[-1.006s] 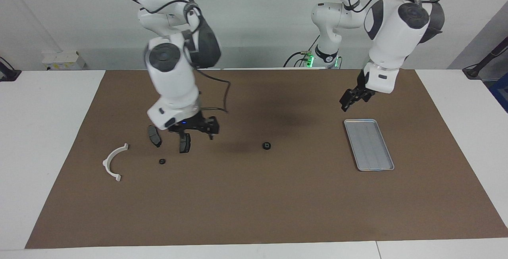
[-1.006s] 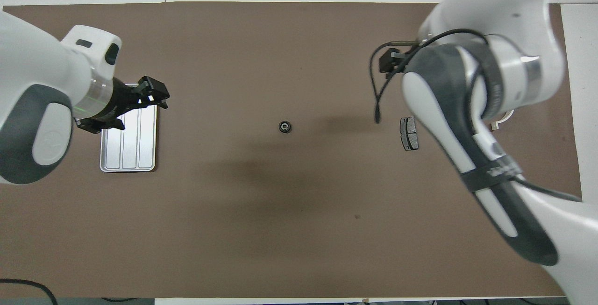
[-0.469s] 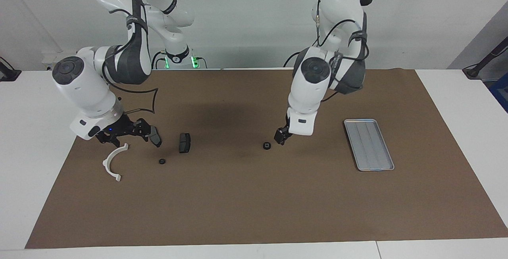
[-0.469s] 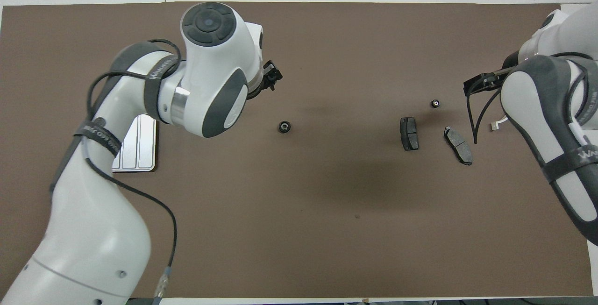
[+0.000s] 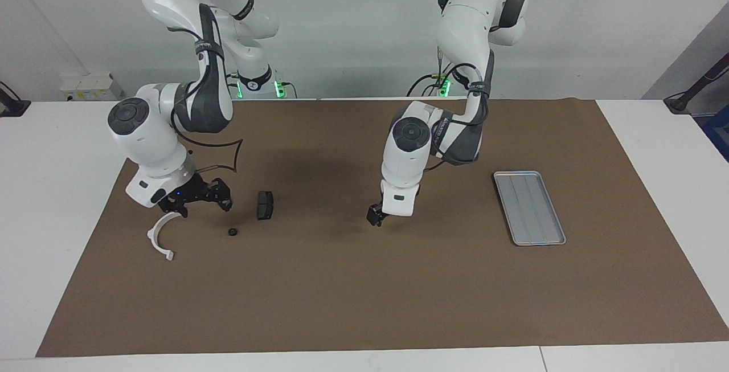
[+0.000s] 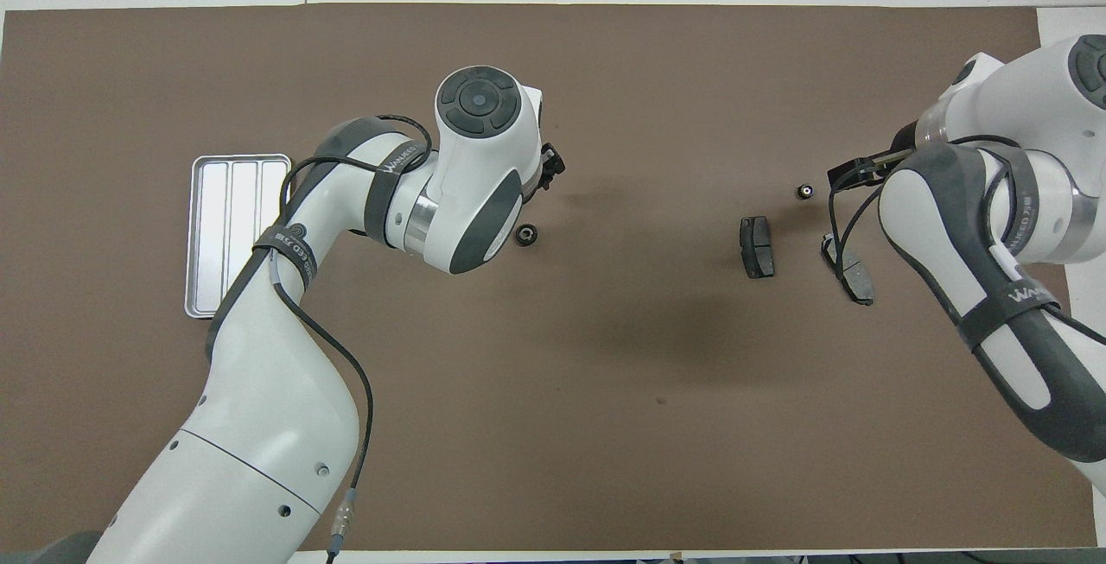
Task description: Pick bearing gear from pile to tray
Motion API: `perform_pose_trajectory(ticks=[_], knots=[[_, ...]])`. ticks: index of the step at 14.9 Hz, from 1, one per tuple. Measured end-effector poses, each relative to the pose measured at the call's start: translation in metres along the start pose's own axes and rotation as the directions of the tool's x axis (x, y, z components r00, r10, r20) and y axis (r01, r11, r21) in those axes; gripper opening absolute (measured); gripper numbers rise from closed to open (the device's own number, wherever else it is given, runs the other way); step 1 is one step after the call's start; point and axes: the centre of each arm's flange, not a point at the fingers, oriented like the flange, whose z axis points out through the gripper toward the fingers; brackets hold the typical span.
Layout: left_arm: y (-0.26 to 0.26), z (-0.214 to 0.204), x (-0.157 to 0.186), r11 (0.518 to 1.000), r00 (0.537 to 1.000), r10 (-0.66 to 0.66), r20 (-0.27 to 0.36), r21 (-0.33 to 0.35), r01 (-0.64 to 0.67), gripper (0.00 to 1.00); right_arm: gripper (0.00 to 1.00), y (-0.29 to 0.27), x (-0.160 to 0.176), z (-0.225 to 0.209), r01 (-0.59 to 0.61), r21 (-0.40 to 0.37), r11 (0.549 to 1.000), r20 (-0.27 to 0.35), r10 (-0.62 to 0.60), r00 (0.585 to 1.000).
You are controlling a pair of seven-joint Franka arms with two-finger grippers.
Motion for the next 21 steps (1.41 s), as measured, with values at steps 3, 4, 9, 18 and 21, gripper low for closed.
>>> perform_pose_trajectory(ticks=[3, 4, 9, 18, 21], knots=[[-0.004, 0.019, -0.012, 1.000, 1.000, -0.008, 0.013, 0.030, 0.008, 1.00, 1.00, -0.017, 0.006, 0.017, -0.027, -0.001, 1.000, -0.005, 0.027, 1.000], [-0.004, 0.025, -0.015, 0.999, 1.000, -0.018, 0.011, 0.028, 0.018, 1.00, 0.93, -0.026, 0.009, 0.022, -0.033, -0.001, 0.999, -0.013, 0.033, 0.999], [-0.005, 0.035, -0.021, 0.999, 0.999, -0.034, -0.003, 0.004, 0.034, 1.00, 0.90, -0.043, 0.019, 0.052, -0.030, -0.004, 1.000, -0.038, 0.030, 0.999], [-0.008, 0.040, -0.023, 0.999, 0.999, -0.049, -0.009, -0.009, 0.049, 0.61, 0.90, -0.032, 0.018, 0.066, -0.047, -0.006, 0.999, -0.027, 0.047, 0.999], [-0.009, 0.037, -0.024, 0.999, 0.999, -0.053, -0.010, -0.010, 0.053, 0.35, 0.90, -0.032, 0.017, 0.072, -0.047, -0.004, 0.999, -0.015, 0.047, 0.999]])
